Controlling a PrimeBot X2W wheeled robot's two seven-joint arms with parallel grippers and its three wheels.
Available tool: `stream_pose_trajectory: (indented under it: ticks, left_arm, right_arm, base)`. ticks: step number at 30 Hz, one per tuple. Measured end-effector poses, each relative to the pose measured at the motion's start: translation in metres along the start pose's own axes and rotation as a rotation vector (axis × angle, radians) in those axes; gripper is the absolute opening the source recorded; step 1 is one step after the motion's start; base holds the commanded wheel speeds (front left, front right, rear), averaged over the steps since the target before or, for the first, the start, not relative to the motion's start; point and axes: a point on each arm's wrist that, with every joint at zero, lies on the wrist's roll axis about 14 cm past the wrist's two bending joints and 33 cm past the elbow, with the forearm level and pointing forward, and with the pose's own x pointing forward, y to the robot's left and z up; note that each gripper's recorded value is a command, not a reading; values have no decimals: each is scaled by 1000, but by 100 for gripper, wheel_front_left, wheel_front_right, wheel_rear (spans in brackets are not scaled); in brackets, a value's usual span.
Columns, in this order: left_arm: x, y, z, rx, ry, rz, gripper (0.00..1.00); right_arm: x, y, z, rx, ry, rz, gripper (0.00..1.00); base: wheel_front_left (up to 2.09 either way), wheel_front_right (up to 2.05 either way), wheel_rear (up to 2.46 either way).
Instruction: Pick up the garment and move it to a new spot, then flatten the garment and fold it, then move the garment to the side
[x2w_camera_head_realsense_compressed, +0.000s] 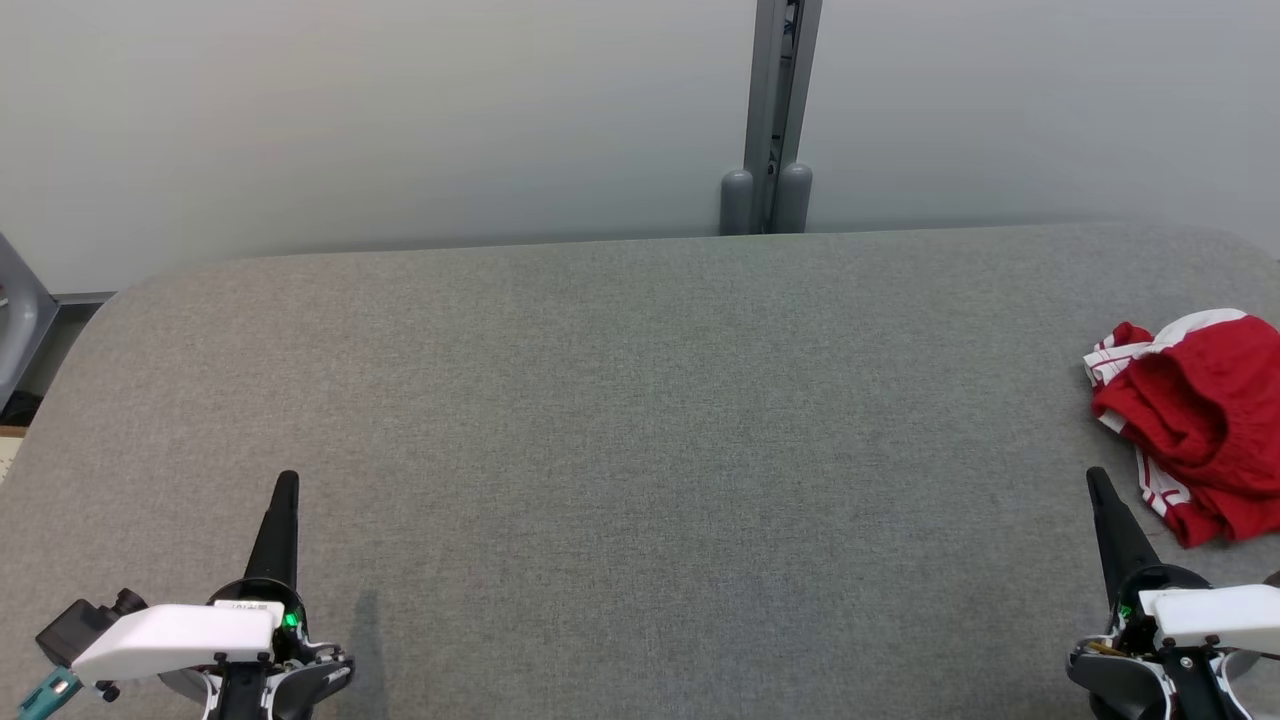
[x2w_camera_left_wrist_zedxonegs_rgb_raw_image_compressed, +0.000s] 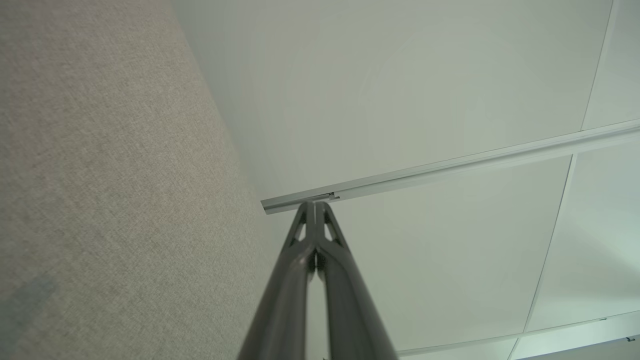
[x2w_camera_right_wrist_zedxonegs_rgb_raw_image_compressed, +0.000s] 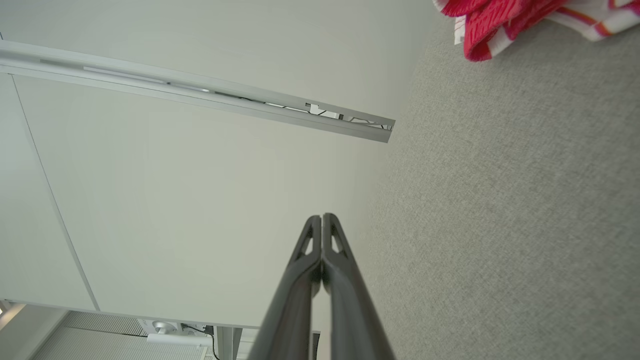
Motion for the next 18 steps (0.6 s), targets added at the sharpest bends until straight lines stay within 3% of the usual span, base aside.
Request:
stream_pose_trajectory:
  ticks: [18]
  left_arm:
    - [3, -10, 4, -114, 2, -47, 0]
  right_arm:
    - [0, 5, 5, 120, -6, 23, 0]
  base:
    - [0, 0, 0]
